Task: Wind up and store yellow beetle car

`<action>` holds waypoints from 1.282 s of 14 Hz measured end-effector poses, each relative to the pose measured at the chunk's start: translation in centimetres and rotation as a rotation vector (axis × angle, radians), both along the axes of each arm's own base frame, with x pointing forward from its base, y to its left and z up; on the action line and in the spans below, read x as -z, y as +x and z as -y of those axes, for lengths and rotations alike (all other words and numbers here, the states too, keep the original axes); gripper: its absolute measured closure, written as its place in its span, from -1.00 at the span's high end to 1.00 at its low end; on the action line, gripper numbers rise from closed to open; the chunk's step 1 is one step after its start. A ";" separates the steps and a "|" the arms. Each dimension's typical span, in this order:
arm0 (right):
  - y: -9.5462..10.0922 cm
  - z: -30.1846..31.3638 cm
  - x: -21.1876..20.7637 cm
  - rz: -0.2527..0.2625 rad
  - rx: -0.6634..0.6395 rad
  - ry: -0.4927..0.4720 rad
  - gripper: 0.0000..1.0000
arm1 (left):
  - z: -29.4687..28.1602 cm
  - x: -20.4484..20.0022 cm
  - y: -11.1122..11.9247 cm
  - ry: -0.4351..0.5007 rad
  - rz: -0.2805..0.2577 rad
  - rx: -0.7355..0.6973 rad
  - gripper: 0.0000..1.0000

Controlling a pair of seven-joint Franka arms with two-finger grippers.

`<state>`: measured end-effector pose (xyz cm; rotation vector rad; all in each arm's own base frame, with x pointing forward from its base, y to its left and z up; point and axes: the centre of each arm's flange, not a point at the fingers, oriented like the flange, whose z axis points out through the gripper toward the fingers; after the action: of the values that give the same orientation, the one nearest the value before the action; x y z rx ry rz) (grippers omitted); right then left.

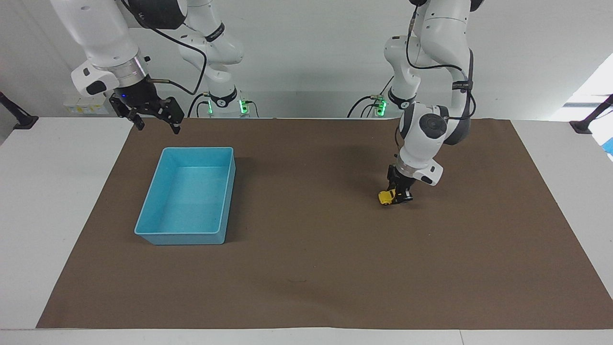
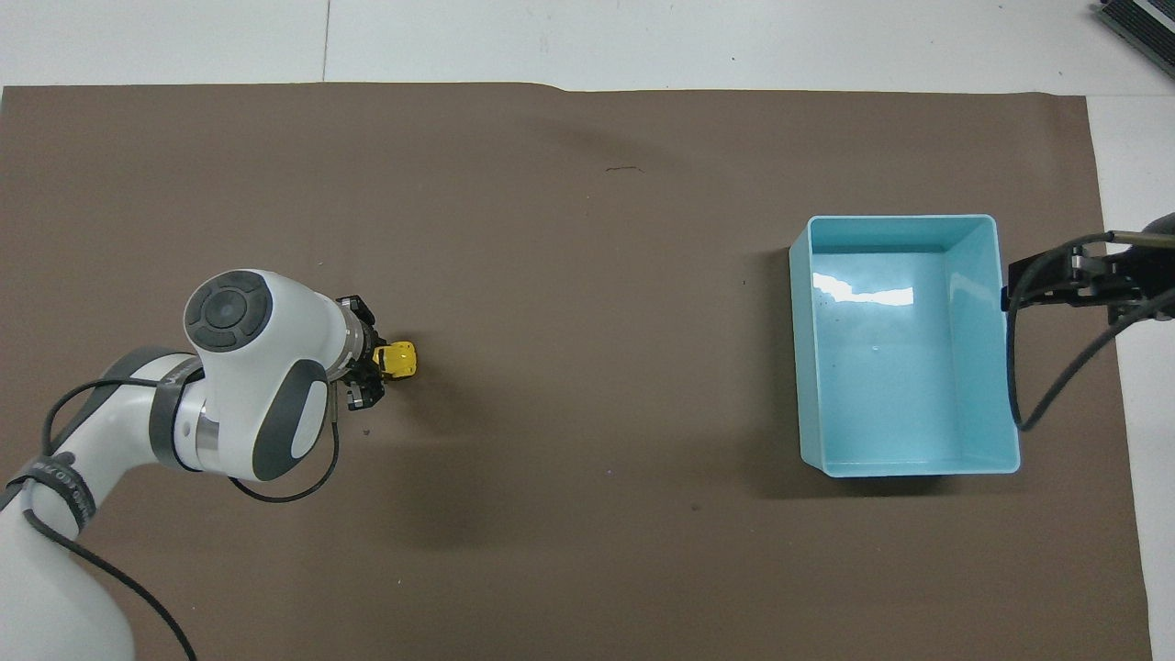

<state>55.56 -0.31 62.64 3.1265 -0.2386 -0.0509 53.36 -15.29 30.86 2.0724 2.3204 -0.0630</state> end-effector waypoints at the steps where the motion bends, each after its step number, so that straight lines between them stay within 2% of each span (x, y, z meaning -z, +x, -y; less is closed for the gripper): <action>1: 0.0 0.0 0.0 0.000 0.000 0.000 1.00 | -1.0 0.0 0.1 0.001 -0.004 0.006 -0.12; 6: 0.0 0.0 0.0 0.000 0.000 0.000 1.00 | -2.0 0.0 0.2 0.002 -0.006 0.014 -0.09; 7: 0.0 0.0 0.0 0.000 0.000 0.000 1.00 | -2.1 0.7 0.1 0.006 -0.017 0.018 0.04; 9: 0.0 0.0 0.0 0.000 0.000 0.000 1.00 | -2.1 2.7 0.1 0.012 -0.042 0.024 0.49; 11: 0.0 0.0 0.0 0.000 0.000 0.000 1.00 | -1.4 2.1 0.5 0.014 -0.071 0.034 0.98; 13: 0.0 0.0 0.0 0.000 0.000 0.000 1.00 | -0.3 -0.6 1.6 0.015 -0.092 0.032 1.00; 15: 0.0 0.0 0.0 0.000 0.000 0.000 1.00 | 0.8 -3.9 2.9 0.012 -0.089 0.015 1.00; 18: 0.0 0.0 0.0 0.000 0.000 0.000 1.00 | 1.8 -5.3 3.3 0.010 -0.084 0.017 1.00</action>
<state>55.56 -0.31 62.64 3.1265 -0.2386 -0.0509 56.63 -17.08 36.14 2.1341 2.3549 -0.1423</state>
